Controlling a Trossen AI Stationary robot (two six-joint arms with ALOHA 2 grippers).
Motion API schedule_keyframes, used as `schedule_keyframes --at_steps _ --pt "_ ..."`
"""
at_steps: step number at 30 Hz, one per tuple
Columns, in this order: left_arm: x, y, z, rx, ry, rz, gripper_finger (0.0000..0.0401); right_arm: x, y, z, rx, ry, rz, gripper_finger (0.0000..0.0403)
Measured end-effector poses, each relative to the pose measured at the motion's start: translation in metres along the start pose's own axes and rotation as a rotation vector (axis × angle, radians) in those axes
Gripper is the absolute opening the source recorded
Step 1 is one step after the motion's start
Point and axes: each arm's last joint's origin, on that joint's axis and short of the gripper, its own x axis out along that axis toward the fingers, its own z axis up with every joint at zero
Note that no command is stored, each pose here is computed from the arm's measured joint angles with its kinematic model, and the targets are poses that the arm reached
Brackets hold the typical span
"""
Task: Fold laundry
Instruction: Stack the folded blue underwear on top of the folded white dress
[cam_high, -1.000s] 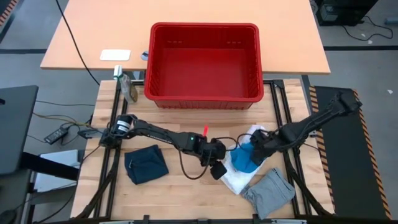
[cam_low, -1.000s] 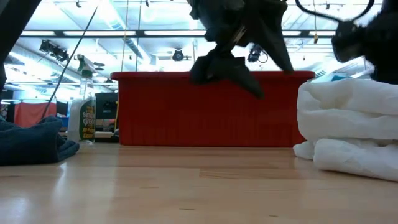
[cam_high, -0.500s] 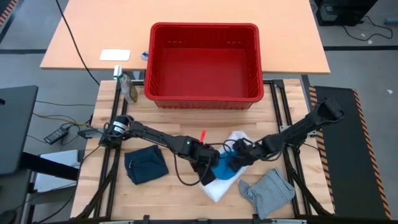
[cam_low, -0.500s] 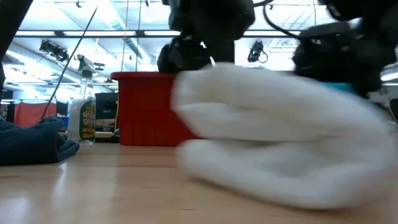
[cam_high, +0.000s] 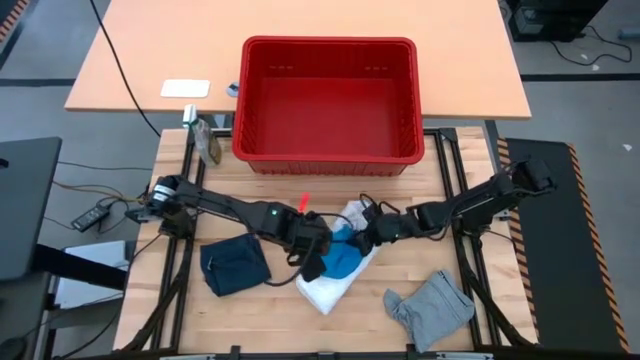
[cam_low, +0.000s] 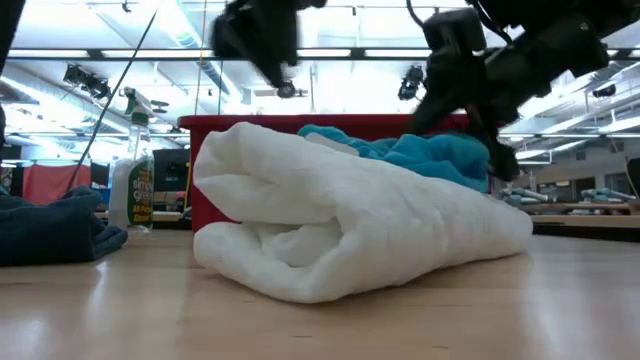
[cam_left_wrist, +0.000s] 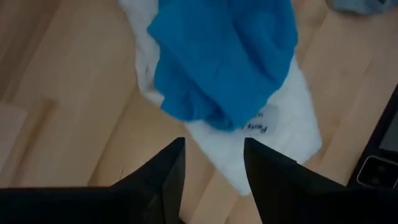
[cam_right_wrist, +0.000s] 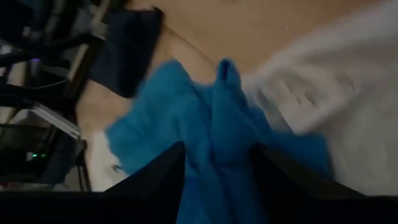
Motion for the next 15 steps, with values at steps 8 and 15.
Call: schedule_keyframes --at_steps 8,15 --pt "-0.001 0.033 -0.058 -0.235 -0.038 -0.063 0.0164 -0.003 0.011 0.021 -0.158 -0.118 0.138 0.0191" --pt "0.007 0.033 -0.117 -0.554 -0.050 -0.227 0.0178 -0.003 -0.001 0.027 -0.174 0.101 0.179 0.0195"
